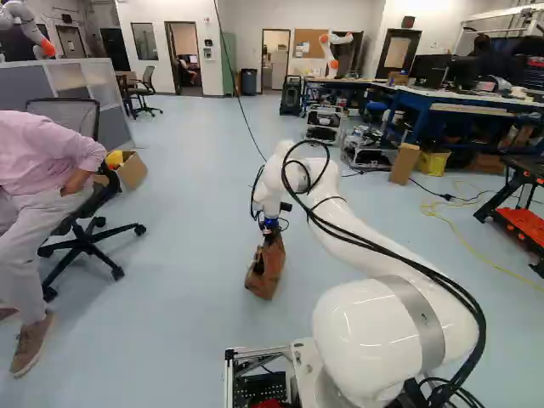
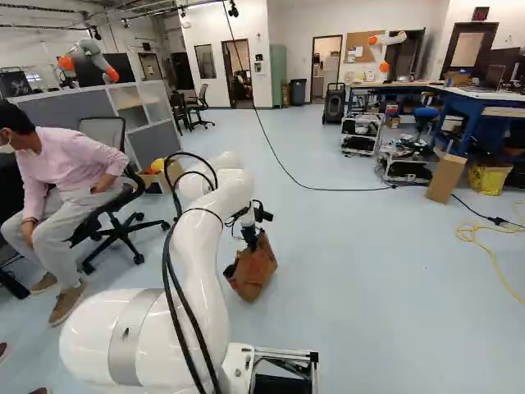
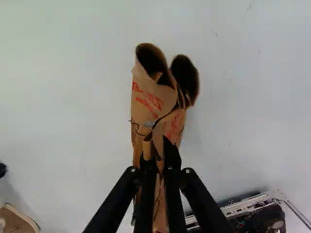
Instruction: Pick up the grocery bag from the ground
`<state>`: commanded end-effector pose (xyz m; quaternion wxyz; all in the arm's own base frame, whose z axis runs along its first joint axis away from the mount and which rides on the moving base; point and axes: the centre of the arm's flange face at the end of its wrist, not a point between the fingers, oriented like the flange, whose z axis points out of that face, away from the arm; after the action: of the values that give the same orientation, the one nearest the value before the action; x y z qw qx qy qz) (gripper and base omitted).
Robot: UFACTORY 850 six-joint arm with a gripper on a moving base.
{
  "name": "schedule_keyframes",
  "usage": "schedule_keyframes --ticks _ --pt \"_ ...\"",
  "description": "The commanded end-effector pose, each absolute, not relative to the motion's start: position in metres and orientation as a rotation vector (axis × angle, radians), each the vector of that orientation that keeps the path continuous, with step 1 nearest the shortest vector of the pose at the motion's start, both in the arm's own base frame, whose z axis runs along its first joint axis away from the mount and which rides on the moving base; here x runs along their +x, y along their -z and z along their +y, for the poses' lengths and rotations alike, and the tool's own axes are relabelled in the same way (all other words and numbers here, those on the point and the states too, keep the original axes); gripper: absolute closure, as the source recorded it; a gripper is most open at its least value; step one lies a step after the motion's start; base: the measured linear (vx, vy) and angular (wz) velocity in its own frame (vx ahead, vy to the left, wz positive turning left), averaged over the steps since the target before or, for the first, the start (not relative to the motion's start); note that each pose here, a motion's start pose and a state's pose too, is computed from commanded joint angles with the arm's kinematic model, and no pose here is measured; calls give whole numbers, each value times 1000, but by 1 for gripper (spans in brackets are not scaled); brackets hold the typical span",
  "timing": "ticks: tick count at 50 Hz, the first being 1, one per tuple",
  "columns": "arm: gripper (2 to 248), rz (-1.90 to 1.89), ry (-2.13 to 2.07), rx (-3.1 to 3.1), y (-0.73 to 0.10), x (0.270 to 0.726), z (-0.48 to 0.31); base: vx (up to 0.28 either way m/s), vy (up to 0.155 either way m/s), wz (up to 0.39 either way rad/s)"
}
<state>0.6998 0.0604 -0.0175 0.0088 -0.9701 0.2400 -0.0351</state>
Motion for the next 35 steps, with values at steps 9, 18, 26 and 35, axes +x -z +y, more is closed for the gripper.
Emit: schedule_keyframes --ticks 9,18,26,35 --pt "226 745 154 -3019 -8 697 61 0 0 0" --pt "226 738 226 -2999 -35 693 62 0 0 0" --pt "226 729 303 -2975 -59 690 62 0 0 0" --pt "226 719 397 -2942 -86 686 63 0 0 0"
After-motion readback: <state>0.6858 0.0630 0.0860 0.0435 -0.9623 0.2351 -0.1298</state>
